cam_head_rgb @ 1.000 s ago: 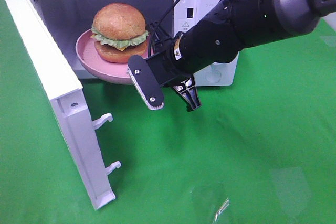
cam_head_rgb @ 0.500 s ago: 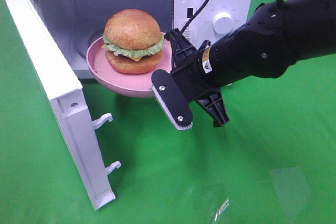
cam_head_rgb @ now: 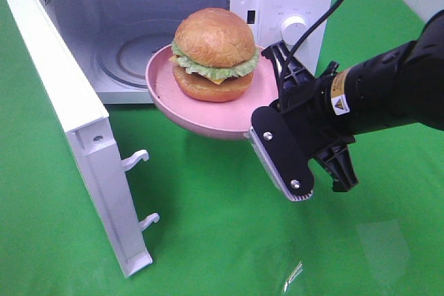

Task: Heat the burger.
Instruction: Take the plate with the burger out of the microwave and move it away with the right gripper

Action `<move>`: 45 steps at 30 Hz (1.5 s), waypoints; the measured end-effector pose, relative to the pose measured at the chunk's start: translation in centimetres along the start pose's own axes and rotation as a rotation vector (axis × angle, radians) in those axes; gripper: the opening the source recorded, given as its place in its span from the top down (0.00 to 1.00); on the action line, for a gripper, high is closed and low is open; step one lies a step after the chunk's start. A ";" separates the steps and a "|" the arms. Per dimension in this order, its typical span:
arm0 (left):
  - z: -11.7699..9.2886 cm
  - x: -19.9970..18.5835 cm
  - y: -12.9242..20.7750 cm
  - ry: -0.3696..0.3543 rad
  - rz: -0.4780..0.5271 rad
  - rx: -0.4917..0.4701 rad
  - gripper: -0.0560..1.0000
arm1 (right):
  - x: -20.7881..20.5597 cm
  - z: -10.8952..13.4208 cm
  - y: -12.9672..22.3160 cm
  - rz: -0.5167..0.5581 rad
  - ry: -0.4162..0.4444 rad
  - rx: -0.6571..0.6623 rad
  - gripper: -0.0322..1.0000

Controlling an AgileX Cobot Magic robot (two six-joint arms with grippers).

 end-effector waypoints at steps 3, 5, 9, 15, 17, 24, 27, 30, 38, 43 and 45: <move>0.0 0.0 0.0 0.000 0.000 0.000 0.02 | -0.8 0.3 0.0 0.003 0.006 0.006 0.89; 0.0 0.0 0.0 0.000 0.000 0.000 0.02 | -1.3 0.6 0.0 0.006 0.004 0.007 0.89; 0.0 0.0 0.0 0.000 0.000 0.000 0.02 | -3.7 2.2 0.0 0.023 -0.022 0.005 0.89; 0.0 0.0 0.0 0.000 0.000 0.000 0.02 | -6.2 4.4 0.0 0.048 -0.073 0.009 0.89; 0.0 0.0 0.0 0.000 0.000 0.000 0.02 | -6.6 4.6 0.0 0.054 -0.079 0.010 0.89; 0.0 0.0 0.0 0.000 0.000 0.000 0.02 | -9.8 7.0 0.3 0.108 -0.124 0.066 0.89; 0.0 0.0 0.0 0.000 0.000 0.000 0.02 | -10.5 7.2 0.5 0.128 -0.122 0.086 0.89; 0.0 0.0 0.0 0.000 0.000 0.000 0.02 | -11.9 7.5 0.9 0.170 -0.112 0.150 0.89; 0.0 0.0 0.0 0.000 0.000 0.000 0.02 | -13.4 8.5 1.5 0.239 -0.149 0.242 0.89; 0.0 0.0 0.0 0.000 0.000 0.000 0.02 | -13.9 9.7 2.2 0.334 -0.238 0.337 0.89; 0.0 0.0 0.0 0.000 0.000 0.000 0.02 | -14.1 10.0 2.5 0.372 -0.251 0.376 0.89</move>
Point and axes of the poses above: a point on each arm's last joint axis where the gripper is mounted, x pointing out along that axis toward the gripper, z along the wrist's bending axis when the last joint is at zero, y = z × x, the point moved 2 cm from there along x, pointing out along that axis toward the gripper, and after that the axes turned 10 degrees about -x, right-handed, at the moved point
